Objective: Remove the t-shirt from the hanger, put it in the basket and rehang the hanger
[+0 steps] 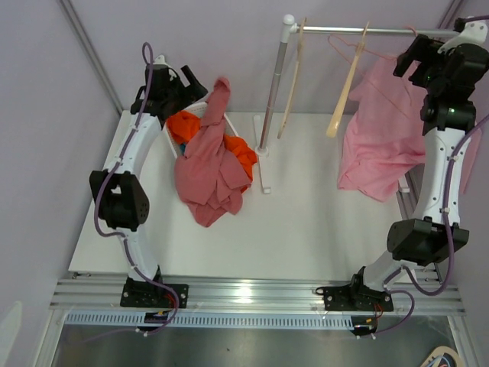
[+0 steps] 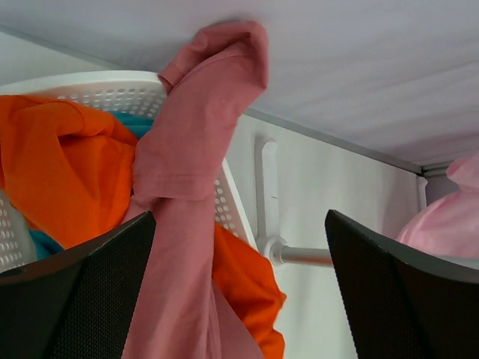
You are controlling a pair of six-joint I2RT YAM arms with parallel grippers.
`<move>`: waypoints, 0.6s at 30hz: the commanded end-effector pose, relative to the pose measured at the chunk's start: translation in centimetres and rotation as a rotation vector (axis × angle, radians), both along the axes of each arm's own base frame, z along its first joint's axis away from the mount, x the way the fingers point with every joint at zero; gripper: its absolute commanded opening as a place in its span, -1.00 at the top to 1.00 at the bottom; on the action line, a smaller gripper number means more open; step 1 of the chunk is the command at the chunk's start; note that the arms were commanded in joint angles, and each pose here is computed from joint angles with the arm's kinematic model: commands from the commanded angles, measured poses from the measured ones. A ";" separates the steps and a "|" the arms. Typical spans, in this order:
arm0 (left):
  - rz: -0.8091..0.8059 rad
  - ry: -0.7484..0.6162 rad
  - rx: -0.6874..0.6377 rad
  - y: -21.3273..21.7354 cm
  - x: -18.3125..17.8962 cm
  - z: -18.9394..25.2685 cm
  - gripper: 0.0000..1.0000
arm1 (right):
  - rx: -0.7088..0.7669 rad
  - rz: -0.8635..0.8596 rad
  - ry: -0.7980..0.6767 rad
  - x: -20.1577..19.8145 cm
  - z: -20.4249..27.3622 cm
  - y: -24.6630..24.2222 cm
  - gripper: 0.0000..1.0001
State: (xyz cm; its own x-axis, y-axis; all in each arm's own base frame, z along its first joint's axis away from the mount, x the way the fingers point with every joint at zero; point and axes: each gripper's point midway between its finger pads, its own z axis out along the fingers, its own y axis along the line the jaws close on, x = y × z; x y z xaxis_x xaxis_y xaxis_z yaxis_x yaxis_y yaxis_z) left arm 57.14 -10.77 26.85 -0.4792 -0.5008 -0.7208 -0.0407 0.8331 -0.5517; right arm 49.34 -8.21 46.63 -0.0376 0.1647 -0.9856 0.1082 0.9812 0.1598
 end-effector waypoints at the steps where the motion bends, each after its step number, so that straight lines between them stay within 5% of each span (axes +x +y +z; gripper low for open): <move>1: 0.020 -0.246 -0.005 -0.8 -3.3 10.9 -0.99 | 0.017 -0.013 -0.042 -3.3 2.2 -0.1 -0.99; 9: 0.043 -0.411 0.094 -2.0 -8.8 17.3 -0.99 | 0.011 -0.209 -0.036 -6.1 3.1 -5.3 -0.97; 18: 0.060 -0.523 0.150 -2.6 -12.3 19.8 -0.99 | 0.020 -0.268 0.020 -4.5 1.2 -8.9 -0.83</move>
